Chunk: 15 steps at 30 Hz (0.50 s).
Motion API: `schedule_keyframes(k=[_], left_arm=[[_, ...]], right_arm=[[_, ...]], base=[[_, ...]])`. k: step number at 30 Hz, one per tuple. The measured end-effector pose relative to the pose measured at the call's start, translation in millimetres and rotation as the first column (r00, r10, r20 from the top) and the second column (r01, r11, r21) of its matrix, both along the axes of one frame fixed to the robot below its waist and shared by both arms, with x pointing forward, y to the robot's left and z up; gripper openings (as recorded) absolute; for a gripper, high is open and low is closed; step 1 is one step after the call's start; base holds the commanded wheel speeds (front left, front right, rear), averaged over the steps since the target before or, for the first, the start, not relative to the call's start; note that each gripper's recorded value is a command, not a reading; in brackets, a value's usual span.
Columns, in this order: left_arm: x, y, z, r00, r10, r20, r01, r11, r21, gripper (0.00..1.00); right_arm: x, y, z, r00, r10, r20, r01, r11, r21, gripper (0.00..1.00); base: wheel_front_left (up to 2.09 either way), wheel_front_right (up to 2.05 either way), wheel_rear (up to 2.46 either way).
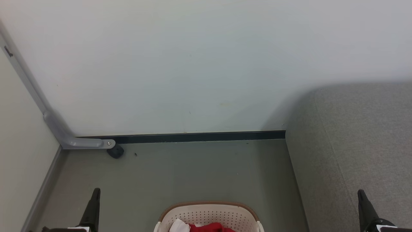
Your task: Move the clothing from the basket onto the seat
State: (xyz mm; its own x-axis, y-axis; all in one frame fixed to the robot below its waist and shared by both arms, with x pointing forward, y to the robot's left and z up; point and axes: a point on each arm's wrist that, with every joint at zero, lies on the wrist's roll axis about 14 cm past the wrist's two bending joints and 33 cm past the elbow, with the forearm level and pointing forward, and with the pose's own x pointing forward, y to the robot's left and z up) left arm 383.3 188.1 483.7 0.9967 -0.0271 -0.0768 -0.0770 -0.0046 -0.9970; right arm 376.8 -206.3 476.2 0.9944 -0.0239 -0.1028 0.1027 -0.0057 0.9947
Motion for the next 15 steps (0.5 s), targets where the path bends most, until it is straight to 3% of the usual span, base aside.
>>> schedule_keyframes(k=[15], left_arm=[[0.0,0.0,0.0,1.000,0.000,0.000,0.000,1.000,0.000,0.00]], right_arm=[[0.0,0.0,0.0,1.000,0.000,0.000,0.000,1.000,0.000,0.00]], base=[[0.00,0.00,0.00]])
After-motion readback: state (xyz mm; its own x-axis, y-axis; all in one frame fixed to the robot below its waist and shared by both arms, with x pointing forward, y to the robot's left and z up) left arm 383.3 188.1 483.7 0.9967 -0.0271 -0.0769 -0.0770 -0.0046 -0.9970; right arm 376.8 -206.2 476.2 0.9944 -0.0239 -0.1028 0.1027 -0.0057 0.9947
